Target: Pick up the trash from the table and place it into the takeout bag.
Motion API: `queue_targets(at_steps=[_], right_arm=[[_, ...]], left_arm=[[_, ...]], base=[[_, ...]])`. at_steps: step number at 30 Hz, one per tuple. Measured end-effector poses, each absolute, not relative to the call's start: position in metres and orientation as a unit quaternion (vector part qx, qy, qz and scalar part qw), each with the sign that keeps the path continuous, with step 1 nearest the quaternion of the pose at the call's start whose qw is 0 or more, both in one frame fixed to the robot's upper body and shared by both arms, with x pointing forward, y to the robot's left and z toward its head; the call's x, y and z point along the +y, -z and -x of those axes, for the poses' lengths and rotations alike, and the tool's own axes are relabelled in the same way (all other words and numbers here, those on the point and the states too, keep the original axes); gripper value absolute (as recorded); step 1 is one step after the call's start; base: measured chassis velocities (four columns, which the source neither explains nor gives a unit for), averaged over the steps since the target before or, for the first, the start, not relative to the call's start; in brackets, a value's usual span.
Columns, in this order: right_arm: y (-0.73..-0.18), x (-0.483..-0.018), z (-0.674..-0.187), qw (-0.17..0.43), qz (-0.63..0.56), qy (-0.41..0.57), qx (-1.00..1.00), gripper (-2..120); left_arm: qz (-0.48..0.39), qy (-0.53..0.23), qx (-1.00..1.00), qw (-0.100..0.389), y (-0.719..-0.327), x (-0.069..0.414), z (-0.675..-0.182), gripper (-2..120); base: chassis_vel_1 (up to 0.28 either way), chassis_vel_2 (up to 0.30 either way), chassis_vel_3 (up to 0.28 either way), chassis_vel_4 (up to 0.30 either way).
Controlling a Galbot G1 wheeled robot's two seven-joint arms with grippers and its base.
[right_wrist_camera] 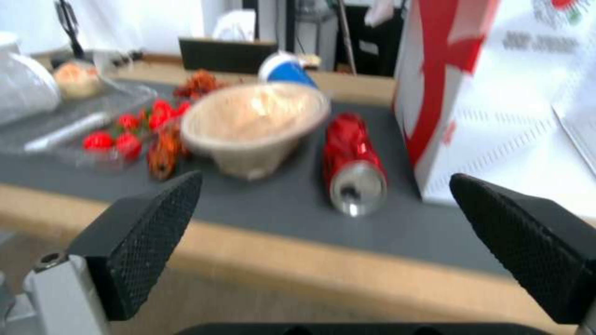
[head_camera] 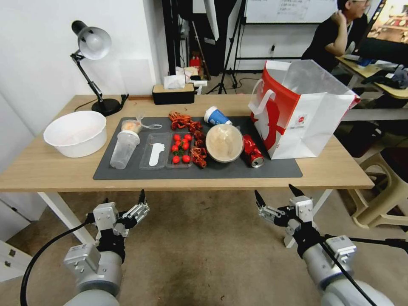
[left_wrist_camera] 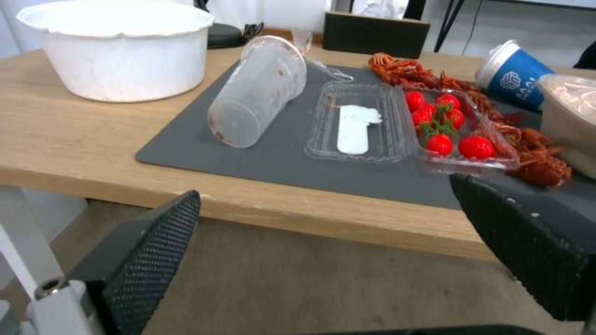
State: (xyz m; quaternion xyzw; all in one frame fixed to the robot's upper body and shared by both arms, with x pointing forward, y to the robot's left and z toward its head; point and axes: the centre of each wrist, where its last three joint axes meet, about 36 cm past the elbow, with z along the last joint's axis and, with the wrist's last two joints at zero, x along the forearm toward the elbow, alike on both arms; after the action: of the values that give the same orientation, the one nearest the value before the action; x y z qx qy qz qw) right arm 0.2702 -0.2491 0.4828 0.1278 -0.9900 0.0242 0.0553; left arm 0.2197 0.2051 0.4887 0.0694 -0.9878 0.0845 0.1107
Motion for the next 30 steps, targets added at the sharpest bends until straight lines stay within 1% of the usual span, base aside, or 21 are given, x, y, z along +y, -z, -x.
queue_targets(at_steps=[1, 2, 6, 7, 10, 14, 16, 25, 28, 30], right_arm=[[-0.483, -0.254, -0.282, 0.05, -0.134, -0.021, -0.99, 100], [-0.483, -0.254, -0.282, 0.05, -0.134, -0.021, -0.99, 100], [-0.478, -0.268, -0.323, 0.045, -0.147, -0.015, -0.988, 100], [-0.478, -0.268, -0.323, 0.045, -0.147, -0.015, -0.988, 100], [-0.477, -0.279, -0.35, 0.056, -0.147, -0.017, -0.987, 100], [-0.478, -0.285, -0.367, 0.063, -0.144, -0.023, -0.987, 100], [-0.481, -0.289, -0.384, 0.074, -0.142, -0.027, -0.987, 100], [-0.484, -0.281, -0.42, 0.095, -0.151, -0.047, -0.983, 100], [-0.482, -0.273, -0.437, 0.122, -0.162, -0.048, -0.978, 100], [-0.48, -0.27, -0.441, 0.129, -0.163, -0.05, -0.977, 100]], left_arm=[[-0.069, -0.085, -0.988, 0.11, -0.488, 0.205, -0.22, 100], [-0.069, -0.085, -0.988, 0.11, -0.488, 0.205, -0.22, 100], [-0.075, -0.086, -0.988, 0.102, -0.486, 0.207, -0.222, 100], [-0.075, -0.086, -0.988, 0.102, -0.486, 0.207, -0.222, 100], [-0.082, -0.086, -0.988, 0.097, -0.484, 0.208, -0.223, 100], [-0.088, -0.086, -0.988, 0.096, -0.482, 0.208, -0.223, 100], [-0.092, -0.085, -0.987, 0.096, -0.481, 0.209, -0.223, 100], [-0.098, -0.085, -0.987, 0.097, -0.48, 0.21, -0.223, 100], [-0.103, -0.083, -0.987, 0.096, -0.48, 0.212, -0.221, 100], [-0.105, -0.082, -0.987, 0.096, -0.48, 0.212, -0.221, 100]], base=[[0.0, 0.0, 0.0, 0.0], [0.0, 0.0, 0.0, 0.0], [0.0, 0.0, 0.0, 0.0], [0.0, 0.0, 0.0, 0.0], [0.0, 0.0, 0.0, 0.0], [0.0, 0.0, 0.0, 0.0], [0.0, 0.0, 0.0, 0.0], [0.0, 0.0, 0.0, 0.0], [0.0, 0.0, 0.0, 0.0], [0.0, 0.0, 0.0, 0.0]])
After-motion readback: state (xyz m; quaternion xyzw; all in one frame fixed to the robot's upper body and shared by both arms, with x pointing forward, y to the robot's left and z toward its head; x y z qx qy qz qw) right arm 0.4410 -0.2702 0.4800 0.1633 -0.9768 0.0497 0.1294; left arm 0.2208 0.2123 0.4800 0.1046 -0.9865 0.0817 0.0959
